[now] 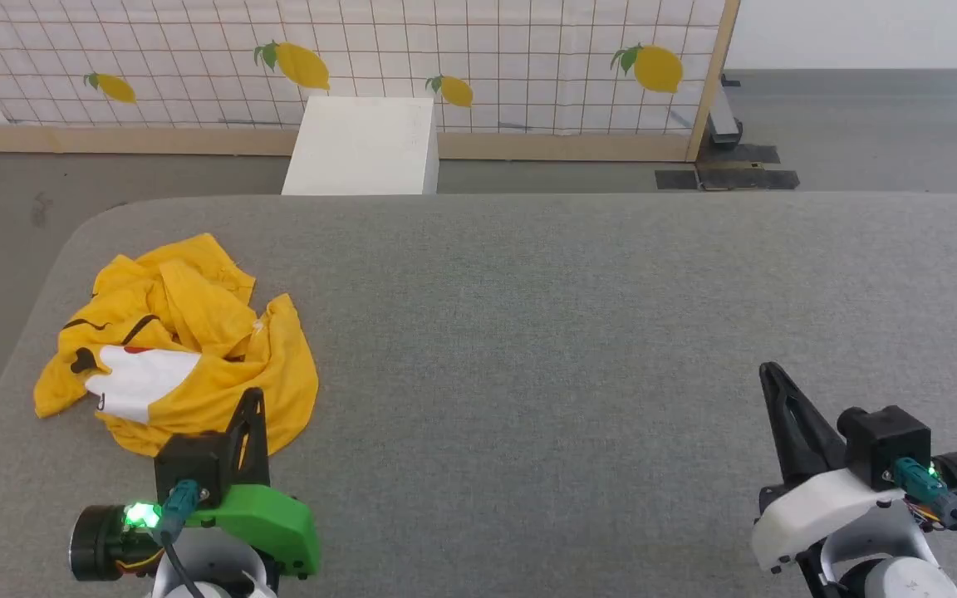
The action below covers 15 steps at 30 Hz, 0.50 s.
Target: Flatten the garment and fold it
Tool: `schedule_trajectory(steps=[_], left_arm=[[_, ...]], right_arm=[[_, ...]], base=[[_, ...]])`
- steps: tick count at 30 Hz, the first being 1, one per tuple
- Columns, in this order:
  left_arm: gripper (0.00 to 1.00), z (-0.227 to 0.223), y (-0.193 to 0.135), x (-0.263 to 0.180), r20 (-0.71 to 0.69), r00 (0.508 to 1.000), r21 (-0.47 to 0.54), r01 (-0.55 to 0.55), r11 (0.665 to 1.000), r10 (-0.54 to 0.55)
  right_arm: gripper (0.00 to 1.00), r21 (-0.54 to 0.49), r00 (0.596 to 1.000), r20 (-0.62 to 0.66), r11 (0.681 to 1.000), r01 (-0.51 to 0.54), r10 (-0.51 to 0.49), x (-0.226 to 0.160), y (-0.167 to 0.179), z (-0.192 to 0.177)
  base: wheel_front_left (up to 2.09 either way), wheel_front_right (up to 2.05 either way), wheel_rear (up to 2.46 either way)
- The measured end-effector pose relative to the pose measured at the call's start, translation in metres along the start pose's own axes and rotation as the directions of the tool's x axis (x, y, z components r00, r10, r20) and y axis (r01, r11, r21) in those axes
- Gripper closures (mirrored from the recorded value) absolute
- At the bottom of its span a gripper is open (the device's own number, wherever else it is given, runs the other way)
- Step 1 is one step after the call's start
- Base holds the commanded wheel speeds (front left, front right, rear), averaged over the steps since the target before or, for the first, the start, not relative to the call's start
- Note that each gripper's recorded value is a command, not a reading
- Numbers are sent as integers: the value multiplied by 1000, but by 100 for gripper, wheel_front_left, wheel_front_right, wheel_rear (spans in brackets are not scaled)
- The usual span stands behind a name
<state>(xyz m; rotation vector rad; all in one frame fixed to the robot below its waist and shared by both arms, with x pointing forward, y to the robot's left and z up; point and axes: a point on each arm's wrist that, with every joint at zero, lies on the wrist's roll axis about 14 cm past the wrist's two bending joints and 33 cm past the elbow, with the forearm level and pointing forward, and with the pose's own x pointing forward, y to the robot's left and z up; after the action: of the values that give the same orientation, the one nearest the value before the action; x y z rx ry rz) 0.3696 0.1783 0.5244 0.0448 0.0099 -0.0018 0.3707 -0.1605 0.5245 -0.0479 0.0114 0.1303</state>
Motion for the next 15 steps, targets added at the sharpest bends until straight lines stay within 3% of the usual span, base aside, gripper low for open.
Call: schedule_trajectory(steps=[15], left_arm=[[100, 0, 0, 0, 0, 1000, 0, 0, 1000, 0]], right_arm=[[100, 0, 1000, 0, 1000, 0, 0, 0, 0, 0]], base=[[0, 0, 0]])
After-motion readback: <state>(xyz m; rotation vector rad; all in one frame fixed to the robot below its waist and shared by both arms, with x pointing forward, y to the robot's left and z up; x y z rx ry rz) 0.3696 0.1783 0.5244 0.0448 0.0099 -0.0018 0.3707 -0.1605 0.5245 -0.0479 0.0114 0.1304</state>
